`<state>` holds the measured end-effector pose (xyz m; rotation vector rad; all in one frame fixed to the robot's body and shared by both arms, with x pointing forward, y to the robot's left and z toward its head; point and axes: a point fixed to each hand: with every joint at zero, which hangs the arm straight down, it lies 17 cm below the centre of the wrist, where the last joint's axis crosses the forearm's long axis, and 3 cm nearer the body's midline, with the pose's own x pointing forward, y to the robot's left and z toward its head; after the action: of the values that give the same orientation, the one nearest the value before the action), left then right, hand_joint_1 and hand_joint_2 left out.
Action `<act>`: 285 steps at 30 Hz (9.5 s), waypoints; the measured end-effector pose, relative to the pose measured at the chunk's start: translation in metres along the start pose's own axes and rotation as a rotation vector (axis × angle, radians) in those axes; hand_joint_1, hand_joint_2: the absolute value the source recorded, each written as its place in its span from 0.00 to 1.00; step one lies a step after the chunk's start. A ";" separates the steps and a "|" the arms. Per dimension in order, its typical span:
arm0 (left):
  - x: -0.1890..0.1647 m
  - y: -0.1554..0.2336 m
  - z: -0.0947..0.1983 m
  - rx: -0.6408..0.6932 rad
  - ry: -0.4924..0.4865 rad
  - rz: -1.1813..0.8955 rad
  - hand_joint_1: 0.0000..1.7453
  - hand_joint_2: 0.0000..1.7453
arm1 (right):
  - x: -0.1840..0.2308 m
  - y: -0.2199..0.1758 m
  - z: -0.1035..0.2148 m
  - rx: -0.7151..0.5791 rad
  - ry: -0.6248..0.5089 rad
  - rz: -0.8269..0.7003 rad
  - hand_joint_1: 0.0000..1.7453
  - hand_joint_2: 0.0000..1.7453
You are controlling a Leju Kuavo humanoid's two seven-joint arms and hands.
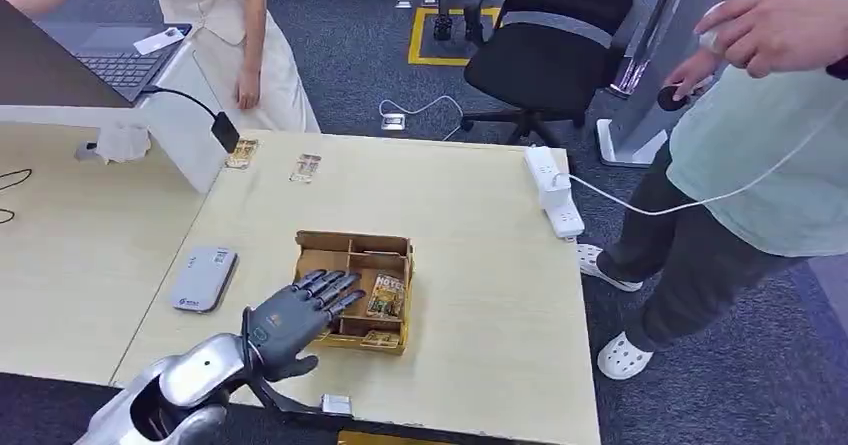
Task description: Pass the card to the sensor for recognition and then transmit it.
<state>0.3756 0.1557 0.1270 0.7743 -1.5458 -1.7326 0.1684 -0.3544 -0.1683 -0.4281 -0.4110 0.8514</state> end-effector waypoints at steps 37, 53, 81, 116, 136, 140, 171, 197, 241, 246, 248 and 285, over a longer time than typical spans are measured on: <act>-0.003 0.003 -0.007 0.023 0.084 0.042 0.00 1.00 | 0.009 -0.003 0.000 -0.003 -0.018 -0.024 0.00 0.00; -0.016 -0.011 -0.002 -0.019 0.106 -0.018 0.00 1.00 | 0.009 -0.003 0.000 -0.004 -0.021 -0.016 0.00 0.00; -0.057 -0.008 0.005 -0.001 0.258 -0.069 0.00 1.00 | 0.011 -0.004 0.000 -0.006 -0.028 -0.022 0.00 0.00; -0.047 -0.010 0.003 -0.007 0.196 0.021 0.00 1.00 | 0.012 -0.003 0.000 -0.001 -0.030 -0.022 0.00 0.00; -0.050 -0.030 0.015 -0.095 0.147 0.132 0.00 1.00 | 0.009 -0.007 0.001 -0.008 -0.017 -0.018 0.00 0.00; -0.053 -0.031 0.017 -0.099 0.148 0.129 0.00 1.00 | 0.009 -0.006 0.001 -0.008 -0.017 -0.015 0.00 0.00; -0.057 -0.032 0.019 -0.104 0.145 0.146 1.00 1.00 | 0.008 -0.006 0.001 -0.008 -0.019 0.005 0.00 0.00; -0.056 -0.025 0.018 -0.068 0.123 0.180 1.00 1.00 | 0.008 -0.007 0.001 -0.015 -0.019 0.008 0.00 0.00; -0.193 0.194 0.015 0.466 0.506 0.093 1.00 1.00 | 0.022 -0.008 -0.001 -0.018 -0.049 0.022 0.00 0.00; -0.221 0.223 0.028 0.575 0.650 0.113 1.00 1.00 | 0.032 -0.008 -0.001 -0.017 -0.072 0.007 0.00 0.00; -0.227 0.233 0.036 0.625 0.706 0.116 1.00 1.00 | 0.035 -0.007 -0.001 -0.014 -0.076 0.001 0.00 0.00; -0.246 0.263 0.052 0.748 0.815 0.144 0.00 1.00 | 0.037 0.010 -0.005 0.030 -0.097 0.046 0.00 0.00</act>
<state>0.5056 0.3677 0.3928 1.4535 -1.5494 -0.5314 0.1870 -0.3206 -0.1713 -0.3710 -0.4789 0.9239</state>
